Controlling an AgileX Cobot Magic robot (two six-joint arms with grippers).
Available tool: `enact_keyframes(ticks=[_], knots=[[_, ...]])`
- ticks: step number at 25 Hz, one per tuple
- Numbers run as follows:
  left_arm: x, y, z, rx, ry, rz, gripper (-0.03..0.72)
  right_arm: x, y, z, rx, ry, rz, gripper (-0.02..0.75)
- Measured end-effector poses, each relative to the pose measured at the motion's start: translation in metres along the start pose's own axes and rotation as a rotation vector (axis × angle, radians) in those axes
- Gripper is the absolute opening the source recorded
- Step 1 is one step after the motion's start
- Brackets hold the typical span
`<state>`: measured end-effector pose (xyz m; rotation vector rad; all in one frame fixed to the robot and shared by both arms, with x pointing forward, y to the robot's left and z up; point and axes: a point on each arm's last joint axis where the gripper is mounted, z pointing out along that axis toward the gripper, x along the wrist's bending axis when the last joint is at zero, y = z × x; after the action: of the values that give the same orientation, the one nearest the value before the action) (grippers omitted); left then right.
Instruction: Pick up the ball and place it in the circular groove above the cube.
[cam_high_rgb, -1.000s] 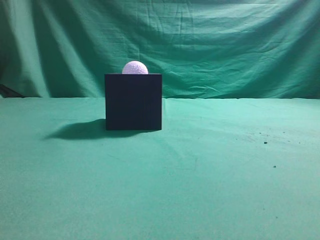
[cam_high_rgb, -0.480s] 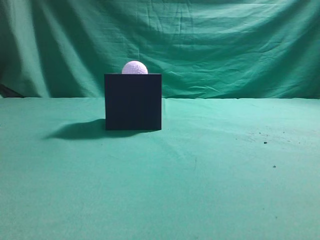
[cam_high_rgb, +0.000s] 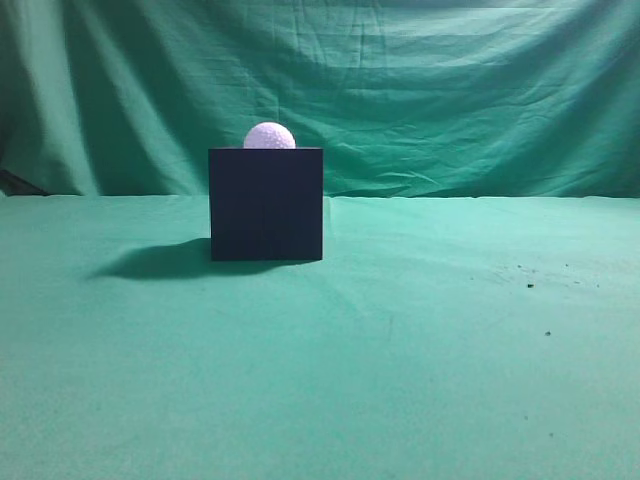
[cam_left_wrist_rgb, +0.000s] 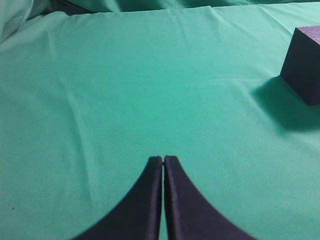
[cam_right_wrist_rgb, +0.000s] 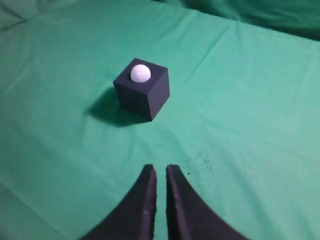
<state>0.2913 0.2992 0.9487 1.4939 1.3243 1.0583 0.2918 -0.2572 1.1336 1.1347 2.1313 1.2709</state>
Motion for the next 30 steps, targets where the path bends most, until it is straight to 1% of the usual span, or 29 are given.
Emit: enact_keyframes(ticks=[4,6,8,10,14,19,22,25,30], knots=[[0.0,0.0,0.0,0.0,0.0,0.0,0.0,-0.001,-0.005,-0.016,-0.067,0.002,-0.025,0.048],[0.0,0.0,0.0,0.0,0.0,0.0,0.0,-0.001,-0.01,-0.018,-0.082,0.001,-0.031,0.048],[0.0,0.0,0.0,0.0,0.0,0.0,0.0,-0.003,-0.017,-0.015,-0.106,-0.02,-0.035,0.048],[0.0,0.0,0.0,0.0,0.0,0.0,0.0,-0.006,-0.027,-0.008,-0.128,-0.073,-0.018,0.048],[0.0,0.0,0.0,0.0,0.0,0.0,0.0,-0.018,-0.055,0.013,-0.163,-0.239,0.059,0.048],[0.0,0.0,0.0,0.0,0.0,0.0,0.0,-0.031,-0.098,0.032,-0.273,-0.44,0.119,0.048],[0.0,0.0,0.0,0.0,0.0,0.0,0.0,-0.035,-0.124,0.043,-0.305,-0.524,0.136,0.048],[0.0,0.0,0.0,0.0,0.0,0.0,0.0,-0.038,-0.147,0.054,-0.28,-0.563,0.157,0.048],[0.0,0.0,0.0,0.0,0.0,0.0,0.0,-0.042,-0.171,0.07,-0.2,-0.561,0.19,0.048]])
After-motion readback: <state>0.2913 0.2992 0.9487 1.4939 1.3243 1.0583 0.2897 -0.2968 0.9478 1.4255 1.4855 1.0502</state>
